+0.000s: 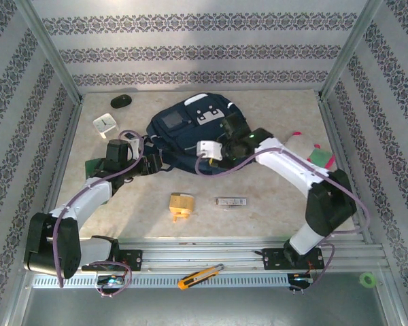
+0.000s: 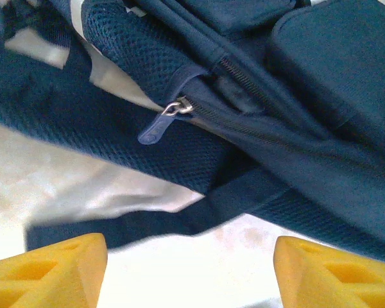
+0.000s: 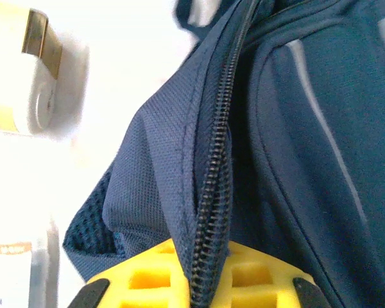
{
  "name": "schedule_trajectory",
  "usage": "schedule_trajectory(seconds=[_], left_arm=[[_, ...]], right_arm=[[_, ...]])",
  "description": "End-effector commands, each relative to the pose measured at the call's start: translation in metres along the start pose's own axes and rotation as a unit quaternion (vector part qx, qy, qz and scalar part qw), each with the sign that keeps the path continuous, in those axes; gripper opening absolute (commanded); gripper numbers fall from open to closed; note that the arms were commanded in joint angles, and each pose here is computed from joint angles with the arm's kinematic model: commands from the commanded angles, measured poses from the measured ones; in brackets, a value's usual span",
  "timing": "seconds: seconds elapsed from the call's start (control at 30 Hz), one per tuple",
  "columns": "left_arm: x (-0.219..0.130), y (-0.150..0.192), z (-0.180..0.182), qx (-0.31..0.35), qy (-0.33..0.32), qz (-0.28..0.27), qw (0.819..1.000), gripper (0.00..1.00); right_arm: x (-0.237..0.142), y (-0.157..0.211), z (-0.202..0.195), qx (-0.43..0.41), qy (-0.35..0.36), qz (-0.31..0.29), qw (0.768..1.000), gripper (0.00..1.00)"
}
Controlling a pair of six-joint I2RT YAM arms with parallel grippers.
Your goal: Pack books, pencil case, and school supplies into a backpack
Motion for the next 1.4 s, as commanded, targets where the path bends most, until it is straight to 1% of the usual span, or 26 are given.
schedule_trajectory(seconds=[0.0,0.1,0.2,0.27,0.33,0.47,0.6,0.83,0.93,1.03,1.13,1.23,1.27,1.37], left_arm=[[0.002,-0.011,-0.013,0.06,0.083,-0.059,0.993,0.65],[0.005,-0.009,-0.015,0.089,0.111,-0.087,0.986,0.62],[0.014,-0.006,-0.015,0.12,0.109,-0.084,0.983,0.61],[0.022,-0.006,-0.014,0.126,0.109,-0.083,0.983,0.61],[0.029,-0.008,-0.013,0.134,0.111,-0.091,0.981,0.58],[0.049,-0.008,-0.011,0.15,0.116,-0.086,0.978,0.55],[0.065,-0.008,-0.016,0.172,0.132,-0.084,0.973,0.55],[0.084,-0.014,-0.018,0.177,0.155,-0.091,0.968,0.48],[0.088,-0.014,-0.018,0.178,0.16,-0.09,0.967,0.42],[0.088,-0.013,-0.019,0.184,0.165,-0.09,0.965,0.32],[0.087,-0.012,-0.019,0.189,0.163,-0.087,0.964,0.15],[0.083,-0.01,-0.021,0.193,0.166,-0.078,0.964,0.02],[0.082,-0.009,-0.023,0.196,0.17,-0.072,0.963,0.0],[0.075,-0.005,-0.028,0.2,0.187,-0.056,0.96,0.0]], right_arm=[[-0.043,-0.012,-0.013,-0.037,0.011,-0.035,0.999,0.0],[-0.054,-0.006,-0.025,-0.036,0.024,-0.027,0.999,0.0],[-0.061,-0.004,-0.032,-0.039,0.035,-0.028,0.998,0.0],[-0.065,-0.005,-0.035,-0.041,0.039,-0.031,0.998,0.0],[-0.066,-0.006,-0.036,-0.044,0.041,-0.034,0.998,0.0],[-0.07,-0.009,-0.036,-0.044,0.045,-0.043,0.997,0.0],[-0.07,-0.01,-0.035,-0.041,0.044,-0.047,0.997,0.0],[-0.072,-0.011,-0.035,-0.037,0.048,-0.048,0.997,0.0],[-0.071,-0.01,-0.035,-0.033,0.051,-0.045,0.997,0.0],[-0.07,-0.01,-0.036,-0.03,0.052,-0.044,0.997,0.0],[-0.068,-0.01,-0.036,-0.025,0.054,-0.043,0.997,0.0],[-0.064,-0.005,-0.041,-0.005,0.072,-0.022,0.997,0.0],[-0.062,-0.003,-0.043,0.001,0.077,-0.011,0.997,0.0],[-0.058,0.001,-0.048,0.028,0.094,0.006,0.995,0.0]])
Point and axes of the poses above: each hand's point on the last joint's axis, 136 mm out from that joint toward the fingers, its own x axis out along the fingers, its own z axis along the line the jaws close on, y = z × x, the point moved 7 cm from there along -x, back along the fingers, and after that the axes turned 12 degrees about -x, right-handed, at the moved point
